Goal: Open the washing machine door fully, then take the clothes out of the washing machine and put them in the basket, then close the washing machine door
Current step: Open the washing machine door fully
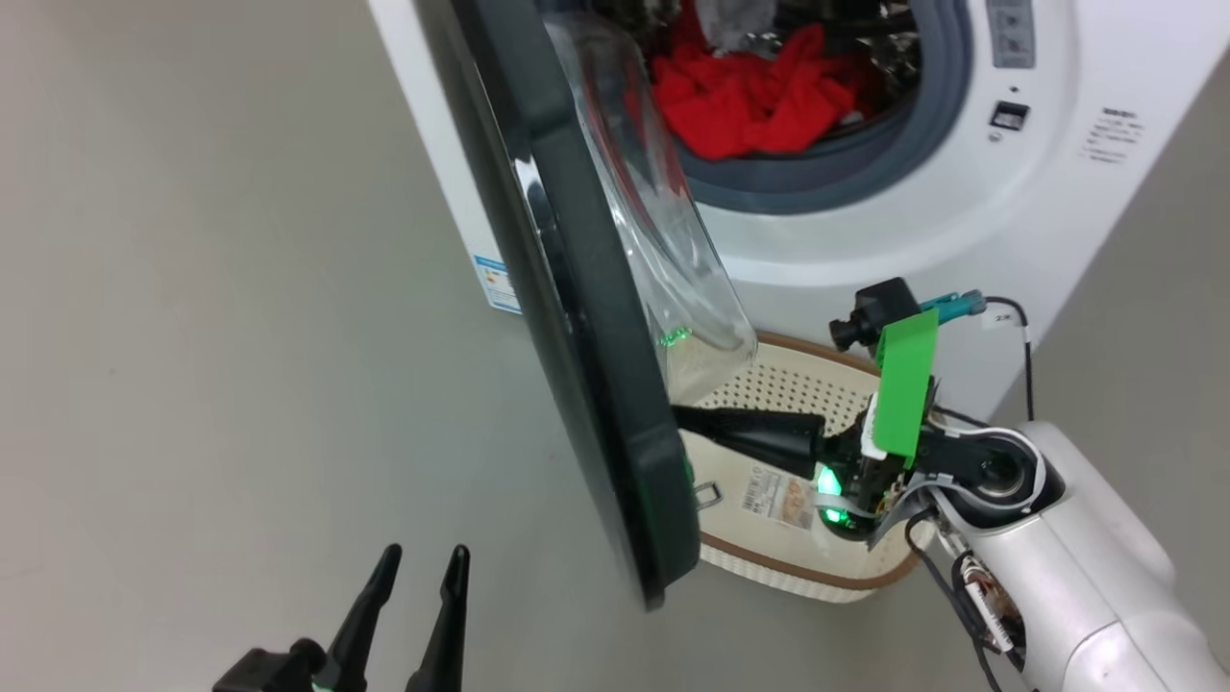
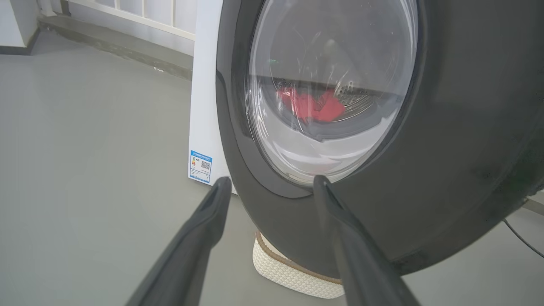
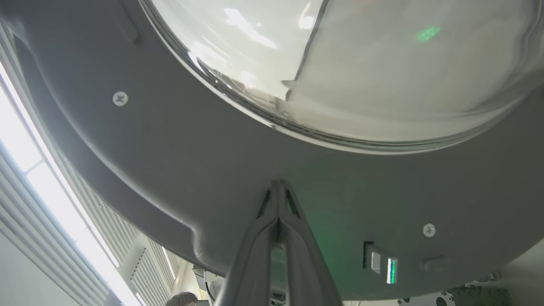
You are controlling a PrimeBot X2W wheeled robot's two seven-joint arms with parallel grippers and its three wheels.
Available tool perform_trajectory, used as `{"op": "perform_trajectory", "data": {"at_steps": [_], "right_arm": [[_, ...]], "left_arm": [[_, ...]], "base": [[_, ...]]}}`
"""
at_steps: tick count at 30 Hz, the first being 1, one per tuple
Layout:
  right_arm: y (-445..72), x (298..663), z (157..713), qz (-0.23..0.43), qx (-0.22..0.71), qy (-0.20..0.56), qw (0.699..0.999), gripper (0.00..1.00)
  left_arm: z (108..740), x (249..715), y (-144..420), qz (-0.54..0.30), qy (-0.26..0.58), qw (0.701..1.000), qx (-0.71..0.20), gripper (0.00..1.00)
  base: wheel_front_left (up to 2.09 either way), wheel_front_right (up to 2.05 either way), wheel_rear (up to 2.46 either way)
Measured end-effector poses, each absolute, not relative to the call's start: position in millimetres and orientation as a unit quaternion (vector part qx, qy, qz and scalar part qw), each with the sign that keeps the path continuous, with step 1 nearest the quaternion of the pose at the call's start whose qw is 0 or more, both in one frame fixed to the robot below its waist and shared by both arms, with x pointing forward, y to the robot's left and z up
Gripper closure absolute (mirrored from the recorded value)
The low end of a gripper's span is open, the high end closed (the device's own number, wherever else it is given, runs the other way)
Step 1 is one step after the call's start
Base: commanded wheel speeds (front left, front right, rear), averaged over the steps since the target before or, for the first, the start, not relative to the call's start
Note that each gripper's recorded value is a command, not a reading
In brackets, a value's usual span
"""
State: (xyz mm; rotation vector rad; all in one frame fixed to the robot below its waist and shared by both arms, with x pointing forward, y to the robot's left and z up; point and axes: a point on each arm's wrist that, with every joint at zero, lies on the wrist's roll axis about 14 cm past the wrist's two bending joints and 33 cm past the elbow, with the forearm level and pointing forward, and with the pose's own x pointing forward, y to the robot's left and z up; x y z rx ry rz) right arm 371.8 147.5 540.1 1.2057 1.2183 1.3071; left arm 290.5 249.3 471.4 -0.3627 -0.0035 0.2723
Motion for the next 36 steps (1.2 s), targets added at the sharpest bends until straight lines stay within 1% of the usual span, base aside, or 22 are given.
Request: {"op": "perform_trajectory", "data": {"at_steps": [5,6,10,20,28,36], "right_arm": [[163.2,353.1,543.3,0.55,0.479,0.51,0.455,1.0],[169.5,345.3,545.3,0.557,0.474,0.514,0.448,1.0],[179.3,332.8,546.9,0.568,0.461,0.523,0.437,1.0],[192.3,311.0,545.8,0.581,0.451,0.543,0.406,1.0],[195.0,311.9,549.0,0.581,0.453,0.537,0.411,1.0],[195.0,318.9,555.5,0.579,0.461,0.517,0.43,1.0]], "left_arm": [[475.3,274.2,263.6,0.162,-0.012,0.971,-0.174,0.0],[478.4,268.3,270.0,0.172,-0.018,0.97,-0.168,0.0],[480.2,254.6,282.2,0.197,-0.025,0.966,-0.165,0.0],[485.8,249.4,293.1,0.214,-0.034,0.963,-0.159,0.0],[484.6,246.4,293.0,0.216,-0.033,0.962,-0.162,0.0],[484.4,246.4,291.4,0.214,-0.034,0.962,-0.164,0.0]], "base": [[0.0,0.0,0.0],[0.0,0.0,0.0],[0.0,0.0,0.0],[0.0,0.0,0.0],[0.0,0.0,0.0],[0.0,0.0,0.0]]}}
